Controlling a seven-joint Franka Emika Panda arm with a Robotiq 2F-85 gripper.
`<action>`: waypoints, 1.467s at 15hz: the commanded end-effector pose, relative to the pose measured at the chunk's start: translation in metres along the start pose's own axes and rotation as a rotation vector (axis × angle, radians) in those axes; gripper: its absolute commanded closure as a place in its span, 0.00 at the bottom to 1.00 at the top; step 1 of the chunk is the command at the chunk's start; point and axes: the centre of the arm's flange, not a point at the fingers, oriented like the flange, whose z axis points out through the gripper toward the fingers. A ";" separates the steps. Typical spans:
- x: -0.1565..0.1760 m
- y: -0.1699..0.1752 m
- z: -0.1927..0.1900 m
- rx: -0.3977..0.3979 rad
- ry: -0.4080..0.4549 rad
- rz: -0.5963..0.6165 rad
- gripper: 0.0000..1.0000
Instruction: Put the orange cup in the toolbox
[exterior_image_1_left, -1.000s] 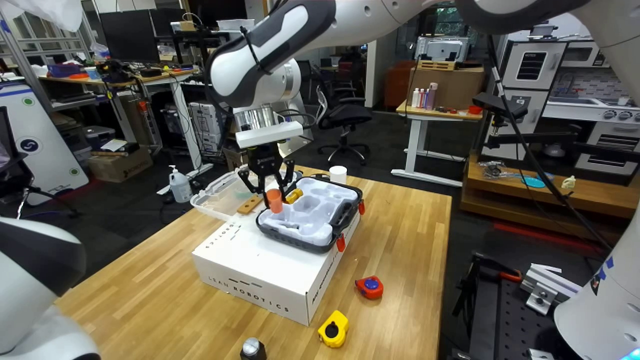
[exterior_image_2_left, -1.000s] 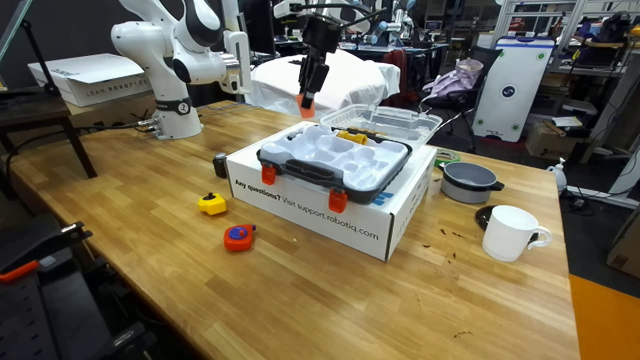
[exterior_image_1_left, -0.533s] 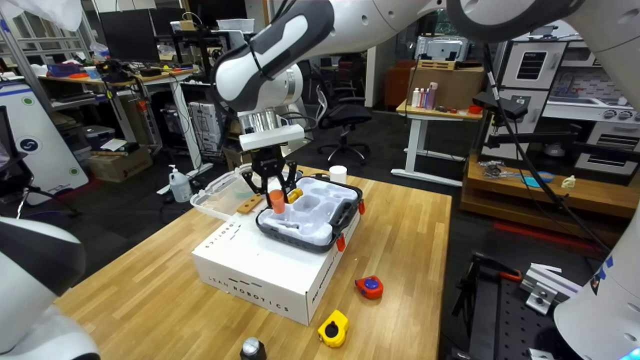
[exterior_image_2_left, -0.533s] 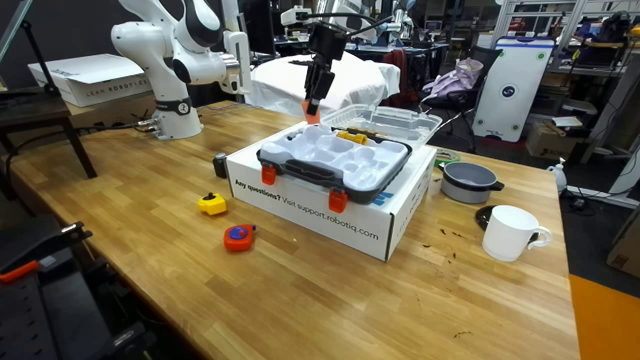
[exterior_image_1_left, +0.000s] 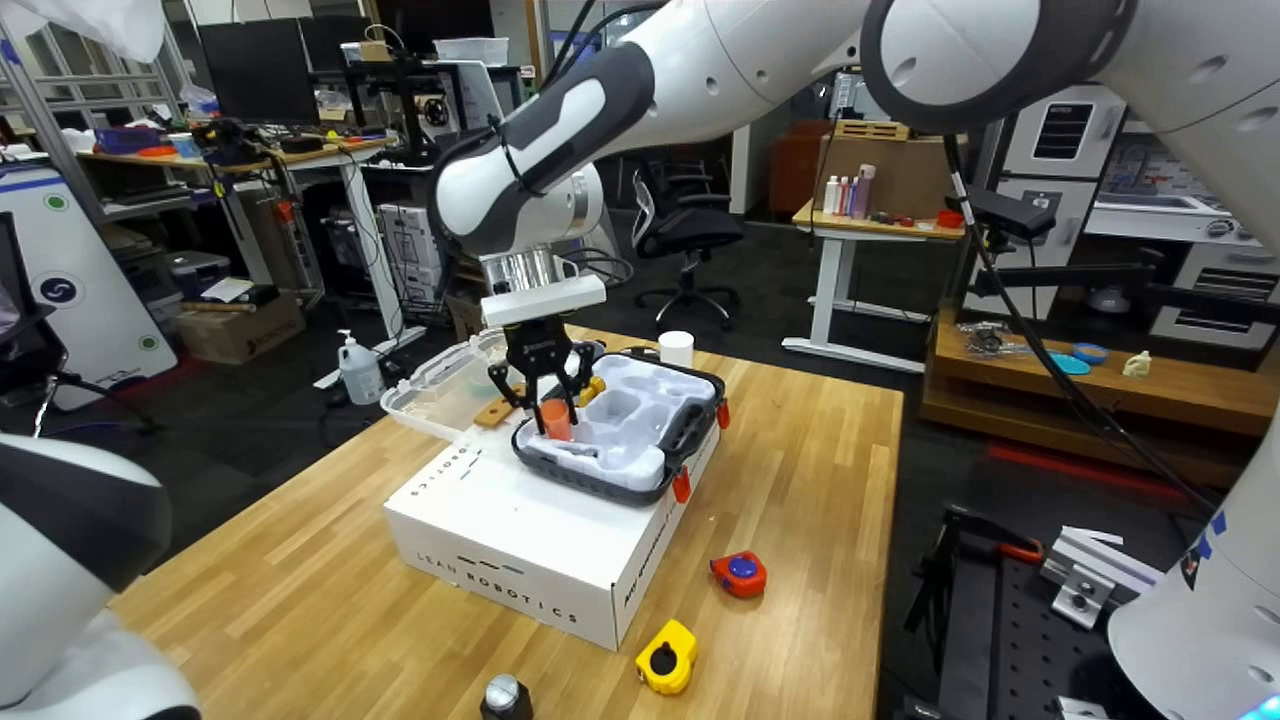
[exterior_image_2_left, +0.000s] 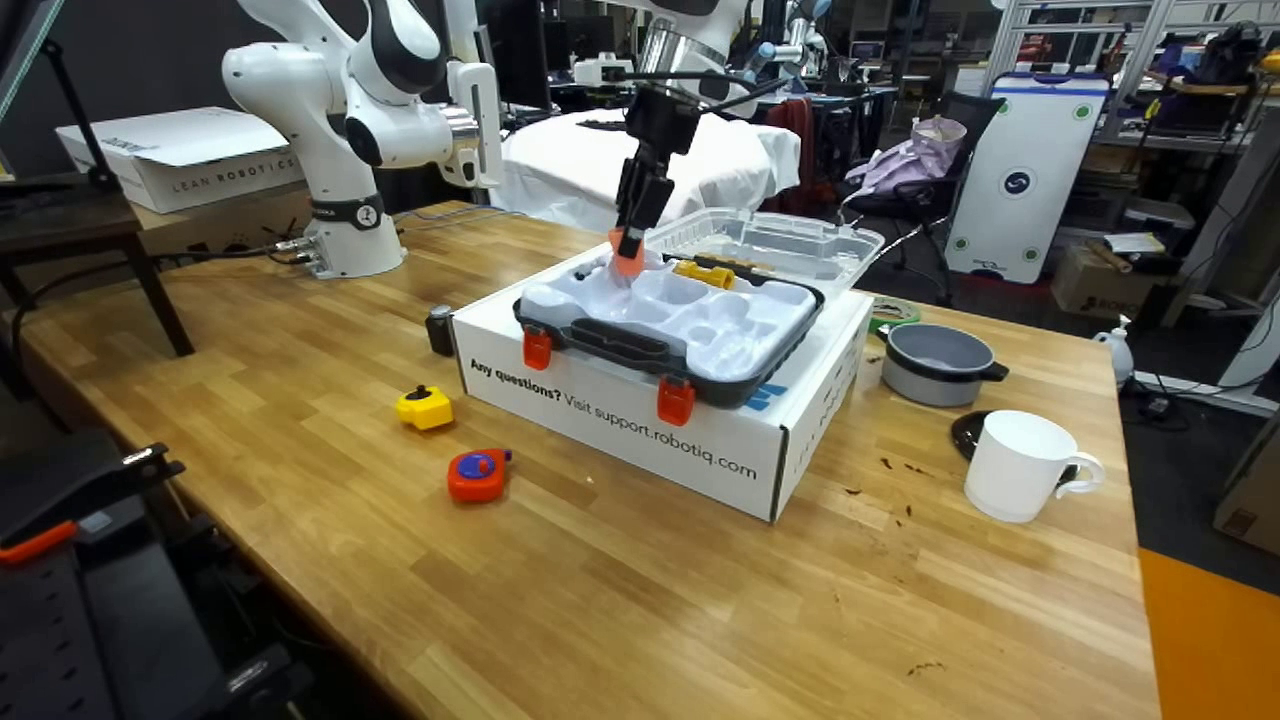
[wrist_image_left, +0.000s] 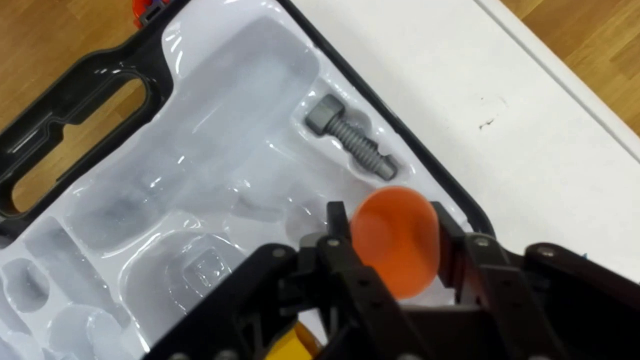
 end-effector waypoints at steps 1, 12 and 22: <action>0.012 -0.004 0.004 0.021 -0.012 0.028 0.84; 0.020 0.000 0.006 0.024 -0.016 0.044 0.80; 0.008 0.009 -0.014 0.030 0.003 0.018 0.00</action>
